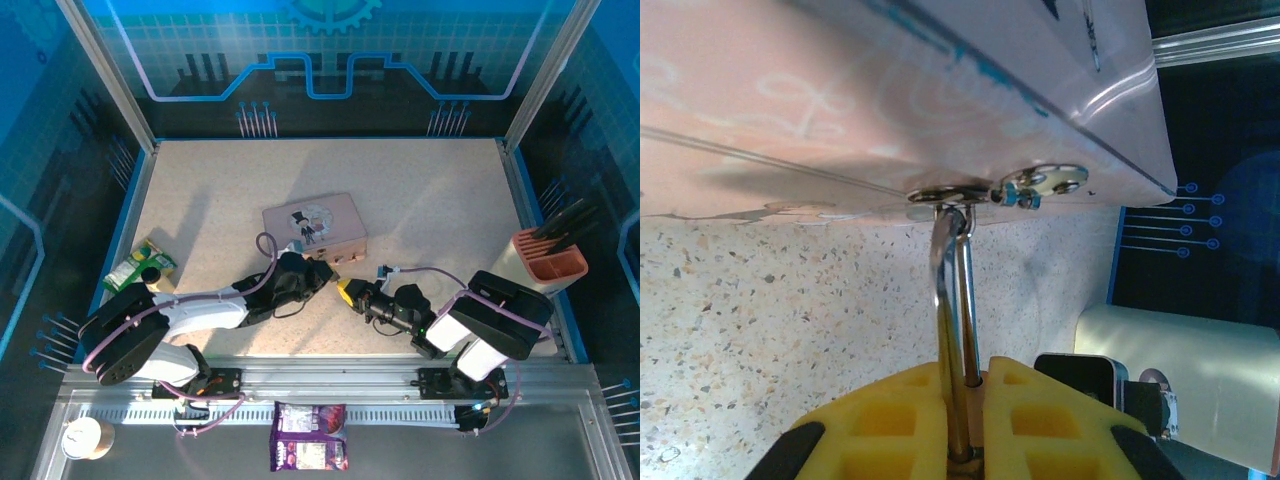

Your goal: Unlock a padlock with a key

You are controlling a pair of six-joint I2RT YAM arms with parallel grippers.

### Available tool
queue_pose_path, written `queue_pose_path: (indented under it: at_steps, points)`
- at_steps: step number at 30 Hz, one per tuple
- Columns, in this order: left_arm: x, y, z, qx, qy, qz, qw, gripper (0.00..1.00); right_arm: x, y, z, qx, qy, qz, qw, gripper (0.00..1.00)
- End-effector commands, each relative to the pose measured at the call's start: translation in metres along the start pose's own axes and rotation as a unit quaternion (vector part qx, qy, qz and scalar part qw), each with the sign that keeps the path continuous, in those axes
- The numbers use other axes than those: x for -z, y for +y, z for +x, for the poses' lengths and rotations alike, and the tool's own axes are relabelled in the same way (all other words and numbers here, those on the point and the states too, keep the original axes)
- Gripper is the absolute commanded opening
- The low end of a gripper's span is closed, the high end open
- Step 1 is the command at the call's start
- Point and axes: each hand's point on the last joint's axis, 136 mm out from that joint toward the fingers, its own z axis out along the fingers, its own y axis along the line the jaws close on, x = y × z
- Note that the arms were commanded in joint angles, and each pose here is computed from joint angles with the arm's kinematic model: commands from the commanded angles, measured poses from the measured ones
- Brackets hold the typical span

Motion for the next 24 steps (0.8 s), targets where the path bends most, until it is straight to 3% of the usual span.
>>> queue_pose_path:
  at_steps: [1,21,24]
  points:
    - [0.006,-0.039,0.008,-0.007,0.011,0.069,0.998,0.0,0.001,0.016,-0.011,-0.004,-0.02,-0.027,0.999,0.0]
    - [-0.002,-0.033,0.035,-0.025,0.036,0.036,0.998,0.0,-0.005,0.026,-0.026,0.0,-0.02,-0.039,0.999,0.0]
    - [0.001,-0.028,0.027,-0.031,0.018,0.012,0.999,0.0,-0.001,0.016,-0.028,-0.005,-0.023,-0.025,0.999,0.13]
